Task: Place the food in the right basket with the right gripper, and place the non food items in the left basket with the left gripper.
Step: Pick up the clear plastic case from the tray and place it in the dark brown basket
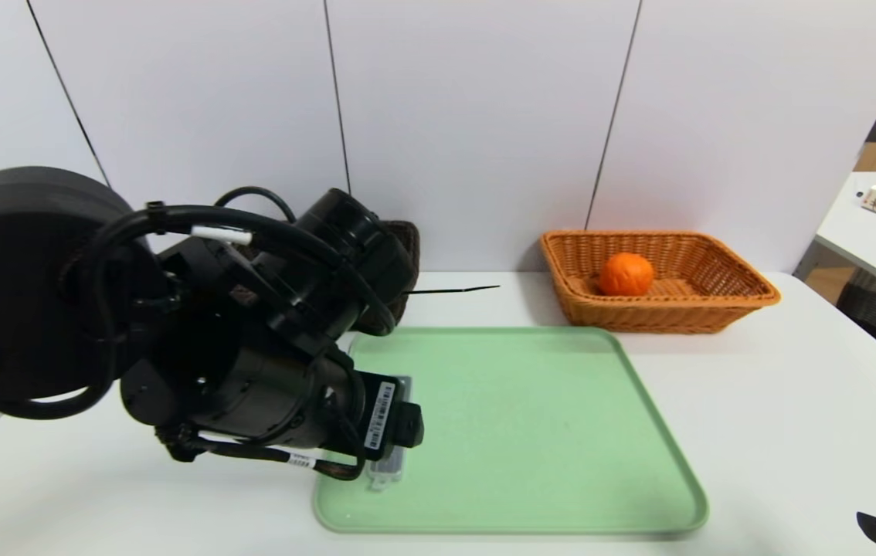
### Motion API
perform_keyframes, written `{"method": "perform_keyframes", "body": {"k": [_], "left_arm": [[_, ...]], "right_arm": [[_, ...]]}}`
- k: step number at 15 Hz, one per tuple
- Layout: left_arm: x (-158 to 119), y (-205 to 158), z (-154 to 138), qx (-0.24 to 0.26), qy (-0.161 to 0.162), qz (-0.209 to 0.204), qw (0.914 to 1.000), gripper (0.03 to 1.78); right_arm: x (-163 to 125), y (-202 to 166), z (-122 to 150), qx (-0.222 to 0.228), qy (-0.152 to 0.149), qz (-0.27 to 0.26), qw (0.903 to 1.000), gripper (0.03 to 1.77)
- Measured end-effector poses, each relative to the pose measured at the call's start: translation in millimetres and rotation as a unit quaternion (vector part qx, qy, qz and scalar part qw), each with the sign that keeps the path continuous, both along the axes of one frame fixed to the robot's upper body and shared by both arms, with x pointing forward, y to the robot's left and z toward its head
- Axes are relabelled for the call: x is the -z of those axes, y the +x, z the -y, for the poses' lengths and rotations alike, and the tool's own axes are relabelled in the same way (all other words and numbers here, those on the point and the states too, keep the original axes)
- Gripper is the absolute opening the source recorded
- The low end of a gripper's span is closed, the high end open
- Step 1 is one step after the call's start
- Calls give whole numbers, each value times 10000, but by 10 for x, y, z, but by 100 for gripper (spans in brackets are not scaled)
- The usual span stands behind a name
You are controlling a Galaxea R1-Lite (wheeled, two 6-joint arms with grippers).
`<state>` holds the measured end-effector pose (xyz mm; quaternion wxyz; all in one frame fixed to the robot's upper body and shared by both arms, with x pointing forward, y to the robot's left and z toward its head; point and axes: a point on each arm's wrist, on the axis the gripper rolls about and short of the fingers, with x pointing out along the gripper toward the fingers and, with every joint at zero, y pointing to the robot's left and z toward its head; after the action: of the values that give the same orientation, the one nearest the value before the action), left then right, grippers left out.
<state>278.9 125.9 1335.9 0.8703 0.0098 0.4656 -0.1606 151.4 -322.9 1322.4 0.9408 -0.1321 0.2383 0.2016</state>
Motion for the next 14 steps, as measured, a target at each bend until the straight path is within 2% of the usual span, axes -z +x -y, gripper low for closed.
{"method": "perform_keyframes", "body": {"k": [14], "left_arm": [[378,530,445,-310,168,-323,9989,169]], "right_arm": [[-17,-10,1,-11,11,44,10000,171]]}}
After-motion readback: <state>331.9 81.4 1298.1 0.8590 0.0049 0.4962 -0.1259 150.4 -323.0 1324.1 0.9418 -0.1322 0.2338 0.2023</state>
